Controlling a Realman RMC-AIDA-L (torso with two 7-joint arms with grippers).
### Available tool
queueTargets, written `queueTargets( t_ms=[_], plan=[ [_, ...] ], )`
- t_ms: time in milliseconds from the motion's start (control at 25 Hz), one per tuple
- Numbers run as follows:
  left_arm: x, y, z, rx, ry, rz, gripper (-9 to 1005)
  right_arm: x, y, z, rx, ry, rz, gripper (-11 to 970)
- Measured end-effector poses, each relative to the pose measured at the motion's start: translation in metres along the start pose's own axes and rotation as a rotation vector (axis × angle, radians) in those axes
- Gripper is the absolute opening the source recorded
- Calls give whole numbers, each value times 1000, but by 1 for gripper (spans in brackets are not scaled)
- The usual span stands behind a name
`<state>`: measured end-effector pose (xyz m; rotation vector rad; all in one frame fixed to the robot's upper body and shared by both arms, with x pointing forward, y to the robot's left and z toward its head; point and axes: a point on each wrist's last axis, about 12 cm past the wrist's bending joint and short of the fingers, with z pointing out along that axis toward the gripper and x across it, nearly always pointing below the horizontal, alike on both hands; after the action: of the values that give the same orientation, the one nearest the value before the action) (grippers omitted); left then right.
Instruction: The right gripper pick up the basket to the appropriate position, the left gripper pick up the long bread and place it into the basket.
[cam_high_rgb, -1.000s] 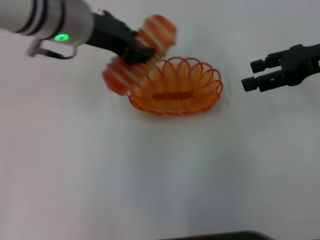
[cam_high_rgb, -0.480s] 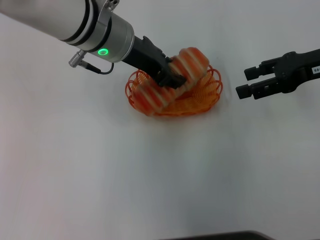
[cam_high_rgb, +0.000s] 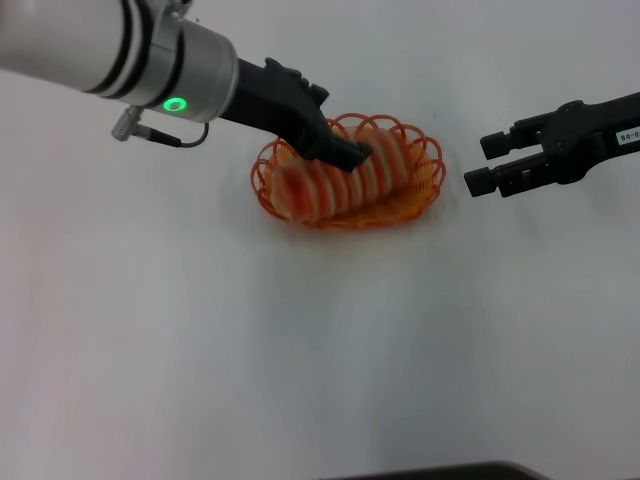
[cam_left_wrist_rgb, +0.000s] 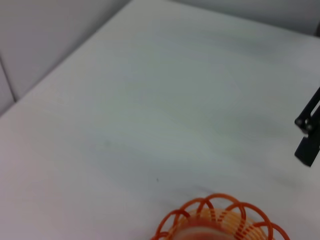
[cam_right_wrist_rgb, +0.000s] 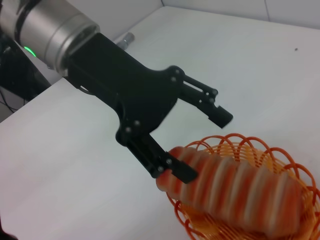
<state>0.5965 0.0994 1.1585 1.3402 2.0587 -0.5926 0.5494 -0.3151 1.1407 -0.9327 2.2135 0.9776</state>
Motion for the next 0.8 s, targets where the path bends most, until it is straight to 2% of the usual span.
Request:
queueTargets(
  t_ms=[120, 240, 440, 600, 720, 760, 800],
  plan=[
    [7, -1, -16, -7, -69, -22, 846, -1, 0, 0, 0, 0, -3, 809],
    [23, 1, -37, 0, -132, -73, 901, -2, 0, 0, 0, 0, -2, 809],
    [75, 12, -78, 34, -260, -238, 901, -3, 0, 0, 1, 0, 0, 809],
    [127, 14, -111, 136, -324, -342, 901, -4, 1, 1, -7, 2, -3, 809],
    [156, 12, -128, 205, -329, -395, 901, -5, 2, 2, -15, 3, -6, 809],
    [156, 12, -128, 205, -329, -395, 901, -6, 2, 2, -16, 3, -8, 809],
    [165, 12, -133, 214, -328, -416, 901, -7, 2, 2, -17, 4, -11, 809]
  ],
)
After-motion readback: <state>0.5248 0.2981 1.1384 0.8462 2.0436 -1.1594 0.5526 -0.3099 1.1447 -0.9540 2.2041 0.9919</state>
